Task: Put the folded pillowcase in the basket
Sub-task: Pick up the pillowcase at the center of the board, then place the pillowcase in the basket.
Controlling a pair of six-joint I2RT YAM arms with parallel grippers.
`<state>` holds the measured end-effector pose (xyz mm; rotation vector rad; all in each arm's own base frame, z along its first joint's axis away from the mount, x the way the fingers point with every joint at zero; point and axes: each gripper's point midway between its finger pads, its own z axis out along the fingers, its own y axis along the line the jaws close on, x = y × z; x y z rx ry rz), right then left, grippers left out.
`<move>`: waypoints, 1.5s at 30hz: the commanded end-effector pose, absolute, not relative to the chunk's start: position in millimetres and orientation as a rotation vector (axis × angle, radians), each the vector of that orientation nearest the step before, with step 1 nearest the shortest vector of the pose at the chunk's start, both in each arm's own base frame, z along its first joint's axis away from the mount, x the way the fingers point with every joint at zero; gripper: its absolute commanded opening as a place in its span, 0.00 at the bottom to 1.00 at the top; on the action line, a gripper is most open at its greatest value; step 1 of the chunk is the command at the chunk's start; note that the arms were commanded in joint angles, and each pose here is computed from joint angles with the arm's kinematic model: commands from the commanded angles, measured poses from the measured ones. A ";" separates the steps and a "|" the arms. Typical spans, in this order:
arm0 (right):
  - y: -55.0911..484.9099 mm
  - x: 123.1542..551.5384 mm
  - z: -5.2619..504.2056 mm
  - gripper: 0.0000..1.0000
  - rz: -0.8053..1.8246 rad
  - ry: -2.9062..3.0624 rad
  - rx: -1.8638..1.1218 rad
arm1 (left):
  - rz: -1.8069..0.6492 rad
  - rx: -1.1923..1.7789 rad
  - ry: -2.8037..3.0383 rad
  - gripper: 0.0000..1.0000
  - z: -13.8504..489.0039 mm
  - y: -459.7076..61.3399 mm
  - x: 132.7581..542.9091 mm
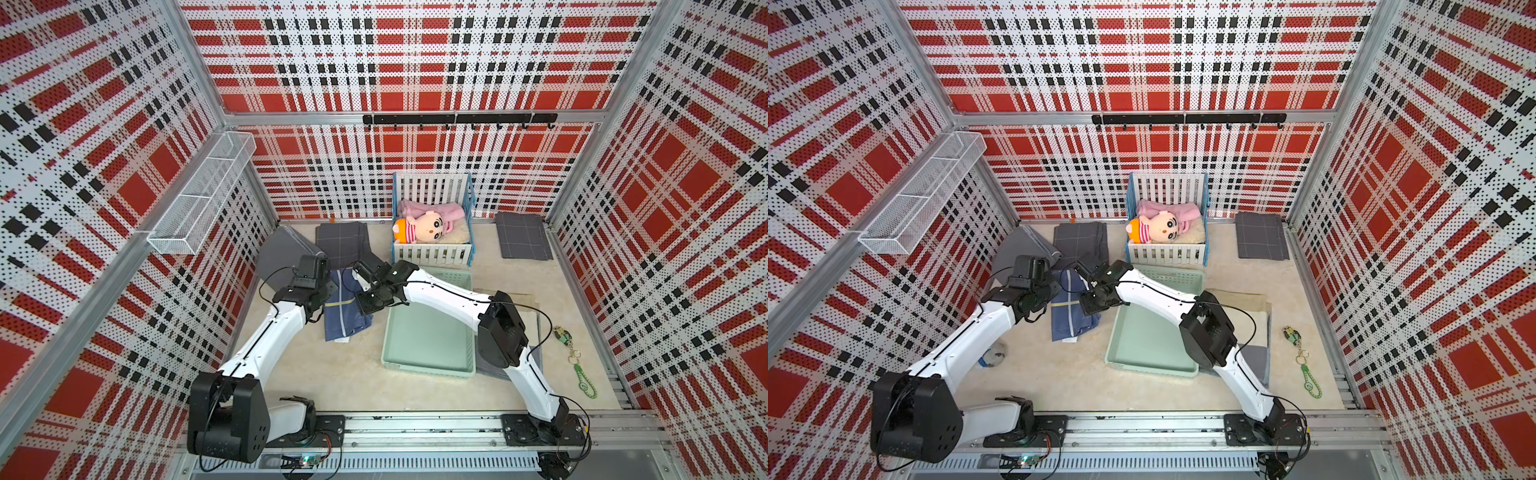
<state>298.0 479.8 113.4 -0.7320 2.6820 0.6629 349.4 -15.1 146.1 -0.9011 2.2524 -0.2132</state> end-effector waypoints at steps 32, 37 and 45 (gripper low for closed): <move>287.9 245.5 155.3 0.00 0.532 2.736 -0.260 | -0.798 -0.370 2.244 0.00 246.3 -314.2 338.6; 321.4 244.7 165.1 0.00 0.743 2.700 -0.319 | -0.783 -0.426 2.197 0.00 266.4 -292.5 328.7; 334.7 257.8 202.9 0.00 0.783 2.608 -0.329 | -0.816 -0.435 2.145 0.00 288.5 -279.3 319.9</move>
